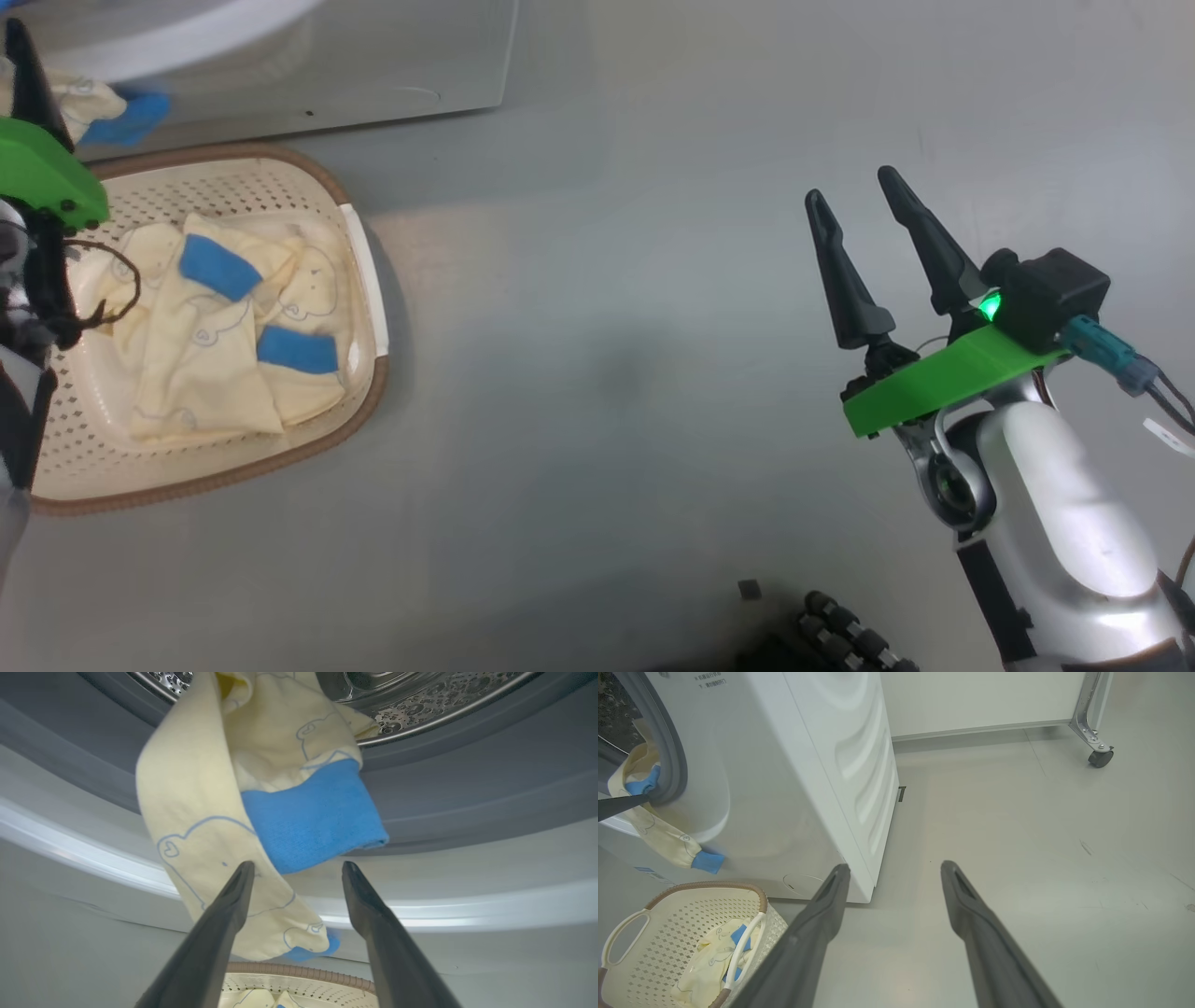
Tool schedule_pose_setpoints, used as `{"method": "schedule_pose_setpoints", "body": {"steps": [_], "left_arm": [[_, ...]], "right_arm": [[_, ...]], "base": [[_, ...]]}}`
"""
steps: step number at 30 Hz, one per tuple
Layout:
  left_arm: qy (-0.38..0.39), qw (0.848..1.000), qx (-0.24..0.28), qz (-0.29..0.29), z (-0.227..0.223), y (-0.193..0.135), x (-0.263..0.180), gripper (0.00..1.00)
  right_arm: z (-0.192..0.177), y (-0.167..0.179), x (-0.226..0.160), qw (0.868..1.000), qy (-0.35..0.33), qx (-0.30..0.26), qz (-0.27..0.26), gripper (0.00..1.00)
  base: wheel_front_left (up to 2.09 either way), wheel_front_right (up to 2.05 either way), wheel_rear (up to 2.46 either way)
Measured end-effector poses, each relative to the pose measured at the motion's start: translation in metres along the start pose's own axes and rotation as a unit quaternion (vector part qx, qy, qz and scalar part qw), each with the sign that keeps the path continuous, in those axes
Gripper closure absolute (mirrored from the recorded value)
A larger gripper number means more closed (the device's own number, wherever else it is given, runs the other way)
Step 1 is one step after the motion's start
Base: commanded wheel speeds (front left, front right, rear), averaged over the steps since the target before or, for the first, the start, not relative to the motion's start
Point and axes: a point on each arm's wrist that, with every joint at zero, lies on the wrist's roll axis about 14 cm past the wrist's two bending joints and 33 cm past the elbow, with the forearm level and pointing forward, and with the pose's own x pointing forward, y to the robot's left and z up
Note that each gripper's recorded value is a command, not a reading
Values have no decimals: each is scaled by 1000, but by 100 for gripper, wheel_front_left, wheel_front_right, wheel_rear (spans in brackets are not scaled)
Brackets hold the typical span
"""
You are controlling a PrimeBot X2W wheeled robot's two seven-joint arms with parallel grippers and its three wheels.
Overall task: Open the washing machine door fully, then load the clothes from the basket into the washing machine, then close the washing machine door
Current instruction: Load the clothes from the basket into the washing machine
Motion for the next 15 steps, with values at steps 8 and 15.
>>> {"method": "schedule_pose_setpoints", "body": {"steps": [8, 15], "left_arm": [[28, 999, 8, 36, -20, 16, 26, 0], [36, 997, 15, 67, -27, 34, 29, 0]], "right_arm": [[-17, -11, 1, 1000, 20, 7, -17, 0], [-26, -10, 3, 999, 29, 10, -17, 0]], "base": [[0, 0, 0], [0, 0, 0]]}}
